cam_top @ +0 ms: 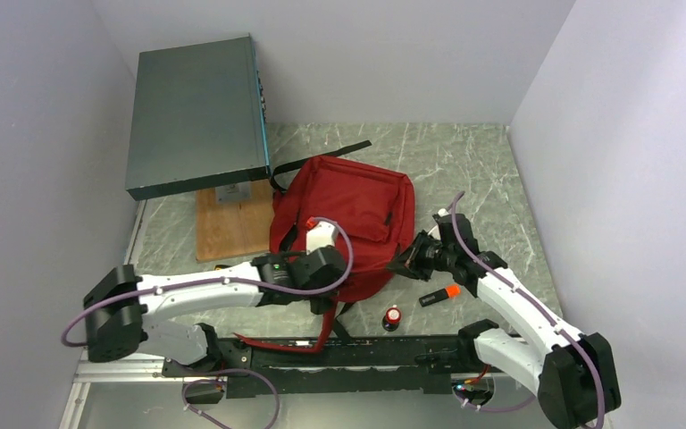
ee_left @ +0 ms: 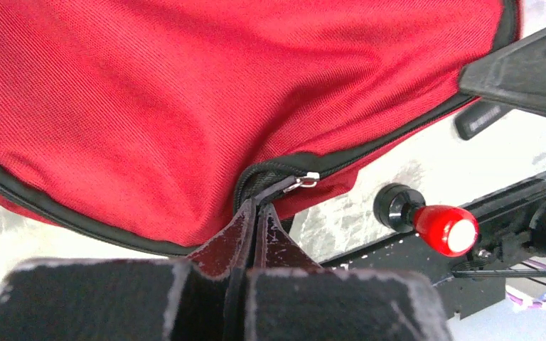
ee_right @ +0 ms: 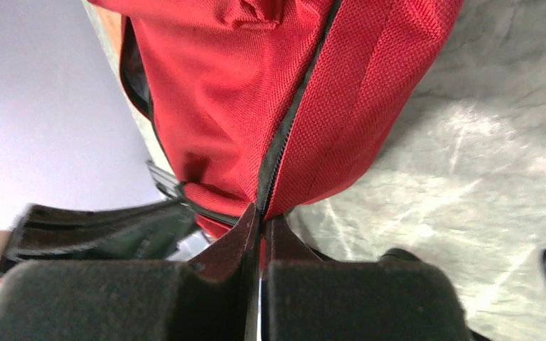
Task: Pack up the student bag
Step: Zip the student bag at the center of the board.
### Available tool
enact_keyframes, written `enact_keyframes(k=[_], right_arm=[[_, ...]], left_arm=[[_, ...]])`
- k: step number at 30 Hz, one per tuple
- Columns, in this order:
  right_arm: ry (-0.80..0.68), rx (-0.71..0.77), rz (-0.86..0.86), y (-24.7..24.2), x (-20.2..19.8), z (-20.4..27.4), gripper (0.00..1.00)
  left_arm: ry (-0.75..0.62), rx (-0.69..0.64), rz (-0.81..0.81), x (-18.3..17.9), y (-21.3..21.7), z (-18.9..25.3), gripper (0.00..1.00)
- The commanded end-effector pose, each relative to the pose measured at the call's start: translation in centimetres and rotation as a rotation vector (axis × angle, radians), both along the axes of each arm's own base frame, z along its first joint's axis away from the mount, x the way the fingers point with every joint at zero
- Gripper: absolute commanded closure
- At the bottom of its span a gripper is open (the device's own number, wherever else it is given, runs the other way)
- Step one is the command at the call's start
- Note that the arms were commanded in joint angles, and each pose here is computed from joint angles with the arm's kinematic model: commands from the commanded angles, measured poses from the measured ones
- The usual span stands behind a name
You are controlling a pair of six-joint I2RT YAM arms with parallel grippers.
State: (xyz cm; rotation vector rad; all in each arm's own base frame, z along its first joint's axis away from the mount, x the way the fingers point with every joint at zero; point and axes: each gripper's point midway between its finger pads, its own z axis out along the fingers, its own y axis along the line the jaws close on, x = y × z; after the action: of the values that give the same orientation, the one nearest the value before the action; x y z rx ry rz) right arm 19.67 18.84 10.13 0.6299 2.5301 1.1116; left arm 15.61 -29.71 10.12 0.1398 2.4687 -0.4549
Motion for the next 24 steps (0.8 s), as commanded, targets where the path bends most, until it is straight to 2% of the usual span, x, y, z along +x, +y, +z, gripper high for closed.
enact_keyframes(k=[1,6,8,9,11,12,13,15,17,20,22,24], right_arm=[[-0.181,-0.229,0.011,-4.4,2.8,-0.3,1.0],[-0.224,-0.407,0.158,-6.1,3.4,0.5,1.0],[-0.25,-0.42,0.186,-6.1,3.5,1.3,1.0],[-0.268,-0.41,0.209,-5.8,3.6,1.8,0.96],[-0.271,-0.395,0.263,-5.3,2.9,2.6,0.71],[-0.29,-0.397,0.284,-5.1,2.7,3.2,0.53],[-0.312,-0.411,0.303,-4.9,2.3,3.9,0.46],[-0.378,-0.431,0.358,-4.1,1.6,5.4,0.4],[-0.455,-0.399,0.432,-2.3,0.6,6.9,0.38],[-0.513,-0.273,0.546,1.6,-2.1,7.6,0.39],[-0.464,-0.202,0.498,3.0,-2.6,7.4,0.42],[-0.295,-0.11,0.329,3.5,-2.7,6.6,0.43]], left_arm=[[-0.039,0.204,-0.091,0.2,6.7,-1.2,1.0],[-0.131,0.11,-0.272,1.0,3.7,2.4,1.0],[-0.169,0.004,-0.408,0.3,1.1,5.2,1.0],[-0.182,-0.05,-0.447,-0.1,0.2,6.5,1.0],[-0.201,-0.154,-0.504,-0.9,-1.4,9.0,1.0],[-0.214,-0.2,-0.532,-1.3,-2.1,10.3,1.0],[-0.216,-0.226,-0.549,-1.5,-2.4,11.1,1.0],[-0.211,-0.253,-0.571,-2.0,-2.8,12.2,1.0],[-0.205,-0.252,-0.578,-2.1,-2.9,12.6,1.0],[-0.206,-0.237,-0.589,-2.1,-2.7,12.6,1.0],[-0.213,-0.252,-0.619,-2.4,-3.1,12.7,1.0],[-0.209,-0.258,-0.636,-2.5,-3.5,12.8,1.0]])
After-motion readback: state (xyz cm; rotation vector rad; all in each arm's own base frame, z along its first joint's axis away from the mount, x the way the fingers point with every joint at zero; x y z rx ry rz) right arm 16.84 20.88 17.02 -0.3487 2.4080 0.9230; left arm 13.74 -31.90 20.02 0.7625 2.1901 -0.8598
